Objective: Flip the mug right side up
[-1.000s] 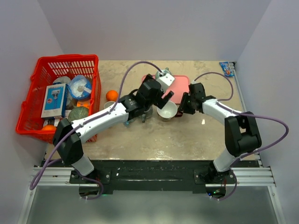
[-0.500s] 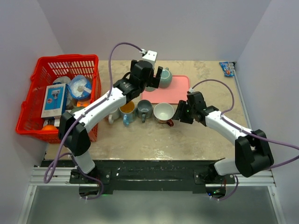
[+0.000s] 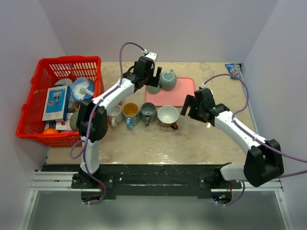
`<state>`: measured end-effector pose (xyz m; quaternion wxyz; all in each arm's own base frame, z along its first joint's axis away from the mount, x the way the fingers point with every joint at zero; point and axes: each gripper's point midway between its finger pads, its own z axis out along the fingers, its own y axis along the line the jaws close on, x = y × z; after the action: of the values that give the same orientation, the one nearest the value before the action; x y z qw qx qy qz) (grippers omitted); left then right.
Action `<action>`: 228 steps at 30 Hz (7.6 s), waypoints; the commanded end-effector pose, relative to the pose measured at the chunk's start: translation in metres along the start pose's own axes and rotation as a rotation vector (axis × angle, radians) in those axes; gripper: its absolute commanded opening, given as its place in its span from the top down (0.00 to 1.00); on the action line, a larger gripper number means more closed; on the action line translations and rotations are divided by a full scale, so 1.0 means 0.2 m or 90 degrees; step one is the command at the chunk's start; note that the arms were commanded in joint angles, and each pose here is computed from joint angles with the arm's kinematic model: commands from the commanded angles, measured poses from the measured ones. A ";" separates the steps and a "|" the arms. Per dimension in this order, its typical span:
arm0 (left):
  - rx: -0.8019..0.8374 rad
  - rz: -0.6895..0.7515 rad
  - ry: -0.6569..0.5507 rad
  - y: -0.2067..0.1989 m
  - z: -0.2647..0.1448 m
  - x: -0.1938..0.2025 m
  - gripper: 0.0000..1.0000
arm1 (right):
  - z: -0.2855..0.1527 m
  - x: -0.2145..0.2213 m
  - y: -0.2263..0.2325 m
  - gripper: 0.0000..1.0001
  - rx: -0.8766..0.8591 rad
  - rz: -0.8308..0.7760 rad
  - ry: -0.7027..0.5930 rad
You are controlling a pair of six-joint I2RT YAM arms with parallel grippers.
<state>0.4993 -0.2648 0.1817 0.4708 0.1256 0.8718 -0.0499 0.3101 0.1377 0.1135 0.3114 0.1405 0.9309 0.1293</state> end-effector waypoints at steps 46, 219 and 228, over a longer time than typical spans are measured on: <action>0.067 -0.049 0.026 -0.06 0.59 0.35 0.68 | -0.19 -0.26 -0.15 0.04 0.046 0.024 -0.099; 0.290 -0.106 -0.253 -0.06 -1.22 -0.17 0.08 | -0.51 0.02 -0.12 1.00 -0.128 -0.961 0.029; 0.231 -0.085 -0.278 0.04 -1.29 -0.22 0.06 | -0.31 0.20 -0.04 1.00 -0.172 -1.074 0.093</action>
<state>0.3139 -0.2236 0.3403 0.5839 0.1369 0.7462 -0.2888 0.2214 0.1216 0.1350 0.2383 -0.6125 0.7537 -0.0034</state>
